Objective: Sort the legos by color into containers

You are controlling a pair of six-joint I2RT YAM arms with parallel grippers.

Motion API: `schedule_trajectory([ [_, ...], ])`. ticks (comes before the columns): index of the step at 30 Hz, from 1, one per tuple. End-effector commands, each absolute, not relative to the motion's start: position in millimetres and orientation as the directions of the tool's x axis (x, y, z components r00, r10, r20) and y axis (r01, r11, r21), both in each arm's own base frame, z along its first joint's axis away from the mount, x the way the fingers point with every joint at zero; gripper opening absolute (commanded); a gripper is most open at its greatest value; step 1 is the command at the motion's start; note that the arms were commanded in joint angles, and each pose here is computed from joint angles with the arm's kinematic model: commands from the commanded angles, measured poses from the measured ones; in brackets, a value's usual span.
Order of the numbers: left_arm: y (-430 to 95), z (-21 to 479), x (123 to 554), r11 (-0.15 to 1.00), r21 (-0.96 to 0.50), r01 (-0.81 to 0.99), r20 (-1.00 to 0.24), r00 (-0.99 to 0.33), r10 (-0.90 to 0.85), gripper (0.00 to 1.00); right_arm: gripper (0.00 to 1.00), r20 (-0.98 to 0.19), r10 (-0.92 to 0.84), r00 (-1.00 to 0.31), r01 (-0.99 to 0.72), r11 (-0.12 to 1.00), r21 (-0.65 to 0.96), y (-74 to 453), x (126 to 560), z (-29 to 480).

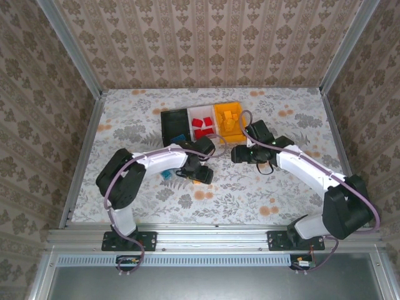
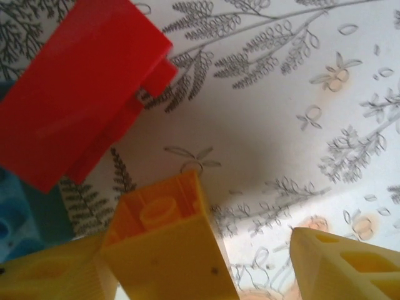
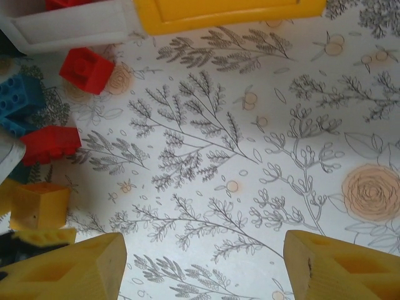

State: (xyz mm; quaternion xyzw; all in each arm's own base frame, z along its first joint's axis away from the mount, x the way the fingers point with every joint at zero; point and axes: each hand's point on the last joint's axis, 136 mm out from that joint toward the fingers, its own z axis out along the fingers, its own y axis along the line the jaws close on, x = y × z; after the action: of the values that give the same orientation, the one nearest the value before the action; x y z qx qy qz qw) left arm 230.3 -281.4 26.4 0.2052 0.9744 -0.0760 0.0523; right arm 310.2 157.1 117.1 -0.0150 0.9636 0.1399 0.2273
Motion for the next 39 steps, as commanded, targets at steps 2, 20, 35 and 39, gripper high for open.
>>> schedule_trajectory([
  [2, -277, 16, 232, 0.896, -0.036, 0.443, -0.093, -0.894, 0.438, 0.59, 0.68, -0.461, 0.058, -0.886, -0.09, 0.952, 0.293, 152, 305, 124],
  [20, -304, 76, 233, 0.86, -0.178, 0.478, -0.2, -0.873, 0.444, 0.33, 0.68, -0.485, 0.137, -0.864, 0.0, 0.962, 0.272, 117, 290, 131],
  [35, -361, 219, 387, 0.793, -0.18, 0.582, -0.605, -0.701, 0.377, 0.34, 0.67, -0.446, 0.339, -0.828, 0.159, 0.905, 0.394, 98, 245, 88],
  [39, -389, 211, 420, 0.773, -0.15, 0.616, -0.665, -0.642, 0.382, 0.34, 0.67, -0.425, 0.346, -0.837, 0.178, 0.905, 0.386, 93, 233, 76],
])
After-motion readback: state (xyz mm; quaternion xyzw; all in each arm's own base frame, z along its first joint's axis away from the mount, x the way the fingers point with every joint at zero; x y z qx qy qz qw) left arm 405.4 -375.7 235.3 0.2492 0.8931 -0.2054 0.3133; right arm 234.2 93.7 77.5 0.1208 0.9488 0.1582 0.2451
